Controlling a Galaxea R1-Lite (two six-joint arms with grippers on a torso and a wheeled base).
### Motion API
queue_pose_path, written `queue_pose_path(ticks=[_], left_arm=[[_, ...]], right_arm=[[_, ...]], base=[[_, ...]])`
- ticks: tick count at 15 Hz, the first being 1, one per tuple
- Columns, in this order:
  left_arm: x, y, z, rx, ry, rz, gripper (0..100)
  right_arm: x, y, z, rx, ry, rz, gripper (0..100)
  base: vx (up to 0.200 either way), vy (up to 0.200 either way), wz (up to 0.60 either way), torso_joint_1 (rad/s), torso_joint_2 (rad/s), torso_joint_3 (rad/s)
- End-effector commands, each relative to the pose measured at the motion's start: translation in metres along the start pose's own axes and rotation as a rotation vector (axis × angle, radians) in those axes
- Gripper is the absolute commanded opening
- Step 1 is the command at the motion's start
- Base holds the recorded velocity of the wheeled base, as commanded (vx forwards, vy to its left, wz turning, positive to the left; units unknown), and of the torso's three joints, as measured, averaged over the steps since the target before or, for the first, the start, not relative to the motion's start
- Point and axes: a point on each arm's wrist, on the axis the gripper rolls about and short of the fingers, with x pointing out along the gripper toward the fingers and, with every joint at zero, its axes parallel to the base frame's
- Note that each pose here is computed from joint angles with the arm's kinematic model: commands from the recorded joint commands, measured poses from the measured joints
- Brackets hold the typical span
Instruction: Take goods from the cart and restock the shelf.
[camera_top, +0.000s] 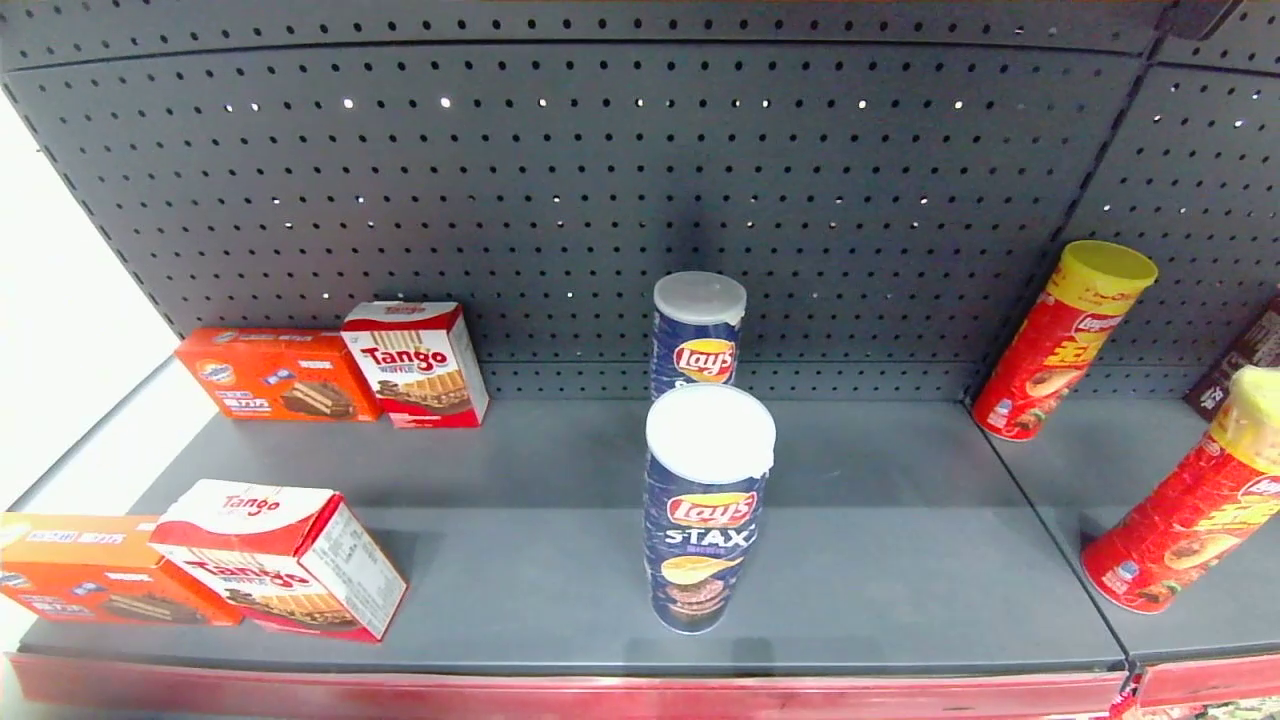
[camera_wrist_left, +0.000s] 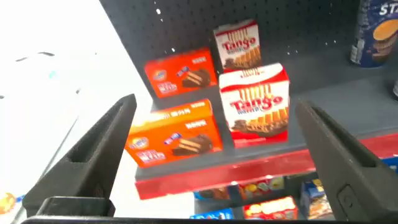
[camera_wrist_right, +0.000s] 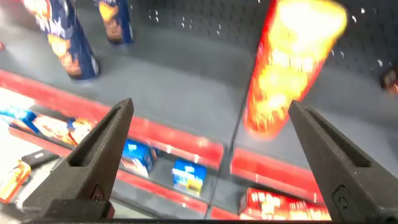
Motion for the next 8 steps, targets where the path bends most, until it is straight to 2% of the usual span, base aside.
queue_pose_path(ticks=[1,2,3,5,6,7,8], left_arm=[[0.002,-0.009,-0.026,-0.028,0.033,-0.028,100],[0.008,-0.014,-0.039,-0.04,0.046,-0.069,100],[0.014,-0.018,-0.047,-0.046,0.009,-0.091,100],[0.016,-0.019,-0.051,-0.051,-0.013,-0.084,100],[0.017,-0.02,-0.053,-0.077,-0.005,-0.101,100],[0.019,-0.025,-0.064,-0.117,0.02,-0.168,100],[0.021,-0.029,-0.073,-0.125,0.039,-0.23,100]], right_arm=[[-0.02,0.004,-0.046,0.006,-0.03,-0.035,100],[-0.015,0.005,-0.052,0.01,-0.011,-0.038,100],[-0.012,0.005,-0.053,0.008,-0.034,-0.036,100],[-0.005,0.007,-0.058,0.017,-0.053,-0.034,100],[0.0,0.007,-0.06,0.037,-0.107,-0.048,100],[0.005,0.008,-0.064,0.04,-0.125,-0.054,100],[0.007,0.008,-0.066,0.041,-0.129,-0.061,100]], base=[[0.0,0.0,0.0,0.0,0.0,0.0],[0.0,0.0,0.0,0.0,0.0,0.0],[0.0,0.0,0.0,0.0,0.0,0.0],[0.0,0.0,0.0,0.0,0.0,0.0],[0.0,0.0,0.0,0.0,0.0,0.0],[0.0,0.0,0.0,0.0,0.0,0.0],[0.0,0.0,0.0,0.0,0.0,0.0]])
